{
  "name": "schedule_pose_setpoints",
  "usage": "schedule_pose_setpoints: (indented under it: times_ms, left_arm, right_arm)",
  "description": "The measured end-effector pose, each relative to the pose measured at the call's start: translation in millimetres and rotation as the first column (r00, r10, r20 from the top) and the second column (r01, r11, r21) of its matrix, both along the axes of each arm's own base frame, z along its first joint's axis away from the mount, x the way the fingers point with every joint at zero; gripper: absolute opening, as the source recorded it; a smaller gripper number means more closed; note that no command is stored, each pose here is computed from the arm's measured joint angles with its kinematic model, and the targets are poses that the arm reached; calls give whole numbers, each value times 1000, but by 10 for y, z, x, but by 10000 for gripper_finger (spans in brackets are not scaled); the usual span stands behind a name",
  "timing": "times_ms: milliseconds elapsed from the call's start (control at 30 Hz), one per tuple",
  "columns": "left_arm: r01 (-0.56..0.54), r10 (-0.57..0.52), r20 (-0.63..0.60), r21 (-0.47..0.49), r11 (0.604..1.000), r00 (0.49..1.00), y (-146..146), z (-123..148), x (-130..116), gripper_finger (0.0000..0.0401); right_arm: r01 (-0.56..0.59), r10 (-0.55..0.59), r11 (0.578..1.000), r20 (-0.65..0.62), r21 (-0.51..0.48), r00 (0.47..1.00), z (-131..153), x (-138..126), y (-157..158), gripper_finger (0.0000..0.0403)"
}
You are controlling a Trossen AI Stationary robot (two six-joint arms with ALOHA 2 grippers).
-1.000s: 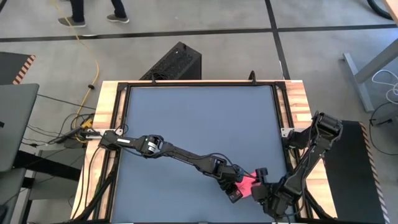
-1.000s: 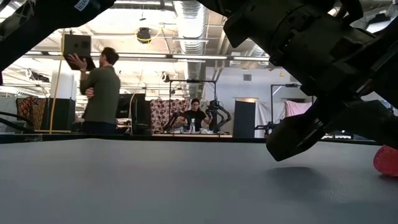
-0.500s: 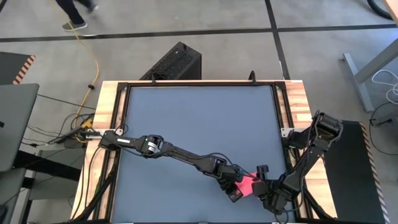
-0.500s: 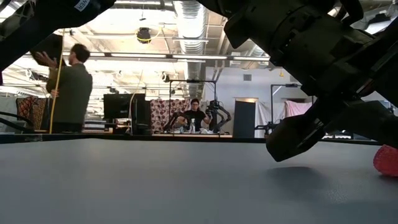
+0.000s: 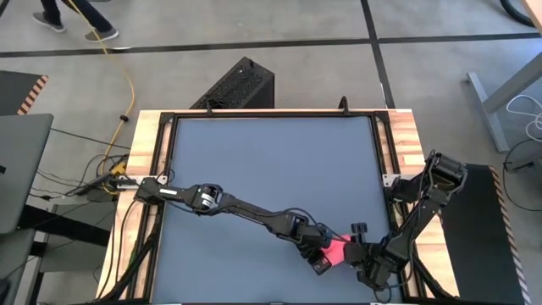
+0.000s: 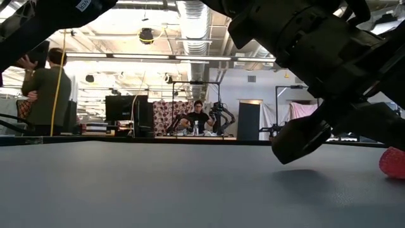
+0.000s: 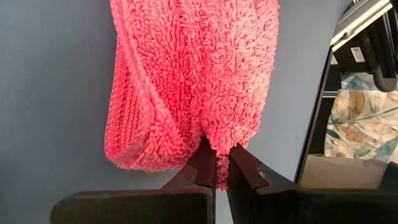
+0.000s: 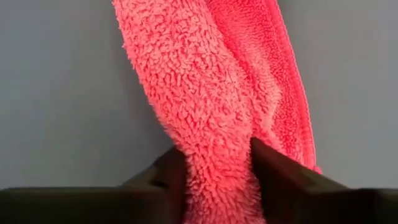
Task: Roll towel
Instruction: Roll the pink towel
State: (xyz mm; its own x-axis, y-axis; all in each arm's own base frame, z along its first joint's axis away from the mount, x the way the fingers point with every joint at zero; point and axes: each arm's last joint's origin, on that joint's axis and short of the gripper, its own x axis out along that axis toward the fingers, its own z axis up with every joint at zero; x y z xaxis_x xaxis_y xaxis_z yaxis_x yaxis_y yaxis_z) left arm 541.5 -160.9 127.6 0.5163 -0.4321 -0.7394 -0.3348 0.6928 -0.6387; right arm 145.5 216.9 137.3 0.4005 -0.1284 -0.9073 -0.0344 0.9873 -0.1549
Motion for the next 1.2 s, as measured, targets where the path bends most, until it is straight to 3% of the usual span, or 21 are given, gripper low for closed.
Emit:
schedule_pose_setpoints:
  times_ms: [167, 267, 567, 867, 1200]
  left_arm:
    - [-10, 10, 11, 30, 999, 1000, -66, -1, -17, 0]
    - [-14, 14, 16, 43, 999, 1000, -100, -2, -27, 0]
    - [-33, 30, 32, 92, 995, 999, -175, 32, -58, 0]
    - [-47, -10, 144, 388, 921, 990, -299, 398, -202, 4]
    - [13, -66, 131, 367, 930, 989, -372, 437, -245, 65]
  right_arm:
    - [-8, 8, 1000, -4, 4, 1000, -1, -19, 15, 79]
    - [-10, 11, 1000, -28, 25, 1000, 0, -22, 23, 42]
    - [-13, 25, 993, -102, 114, 995, -3, -13, 58, 46]
    - [3, 21, 986, -139, 168, 990, -7, 35, 54, 43]
    - [1, 36, 973, -157, 232, 987, -3, 117, 55, 42]
